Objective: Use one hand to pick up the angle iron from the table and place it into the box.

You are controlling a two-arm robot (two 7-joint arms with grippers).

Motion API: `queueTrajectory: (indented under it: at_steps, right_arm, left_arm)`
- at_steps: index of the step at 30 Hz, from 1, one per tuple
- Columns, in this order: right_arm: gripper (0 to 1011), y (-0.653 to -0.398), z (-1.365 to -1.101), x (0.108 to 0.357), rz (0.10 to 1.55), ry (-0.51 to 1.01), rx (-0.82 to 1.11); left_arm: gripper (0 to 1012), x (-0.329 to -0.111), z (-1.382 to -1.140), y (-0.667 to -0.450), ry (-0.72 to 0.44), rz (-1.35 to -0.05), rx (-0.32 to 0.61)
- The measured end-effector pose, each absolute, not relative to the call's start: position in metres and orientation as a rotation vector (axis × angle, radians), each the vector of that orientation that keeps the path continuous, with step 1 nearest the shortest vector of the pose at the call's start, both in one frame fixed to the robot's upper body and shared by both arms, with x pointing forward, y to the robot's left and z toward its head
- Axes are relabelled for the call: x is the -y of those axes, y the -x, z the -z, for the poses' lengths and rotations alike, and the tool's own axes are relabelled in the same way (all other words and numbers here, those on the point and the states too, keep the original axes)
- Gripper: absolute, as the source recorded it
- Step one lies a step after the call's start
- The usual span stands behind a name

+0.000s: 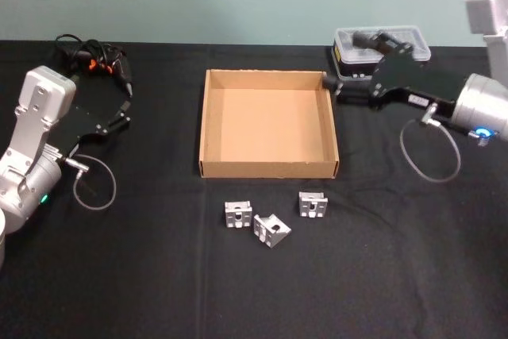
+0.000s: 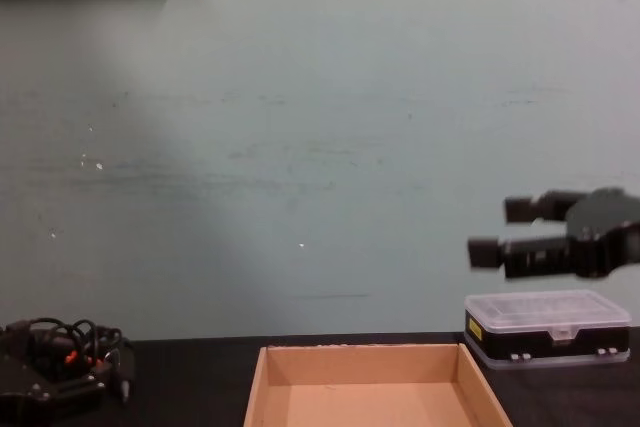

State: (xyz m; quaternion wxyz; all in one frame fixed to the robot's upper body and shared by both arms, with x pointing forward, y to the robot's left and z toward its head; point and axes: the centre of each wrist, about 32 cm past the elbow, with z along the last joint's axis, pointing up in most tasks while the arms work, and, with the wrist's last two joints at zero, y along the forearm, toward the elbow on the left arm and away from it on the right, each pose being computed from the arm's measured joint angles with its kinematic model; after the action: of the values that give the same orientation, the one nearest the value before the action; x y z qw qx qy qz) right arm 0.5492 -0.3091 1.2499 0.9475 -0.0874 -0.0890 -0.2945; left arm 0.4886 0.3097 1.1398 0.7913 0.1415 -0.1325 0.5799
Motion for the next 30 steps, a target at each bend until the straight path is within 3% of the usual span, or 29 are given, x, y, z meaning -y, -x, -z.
queueTrajectory:
  at_steps: [20, 30]
  right_arm:
    - [1004, -0.569, -1.246, 0.303, 0.224, 0.392, 0.026]
    - [1004, -0.569, -1.244, 0.299, 0.152, 0.488, 0.034]
  left_arm:
    - [1000, -0.310, -1.140, -0.489, -0.304, -1.248, 0.285]
    - [1000, -0.310, -1.140, -0.489, -0.304, -1.248, 0.285]
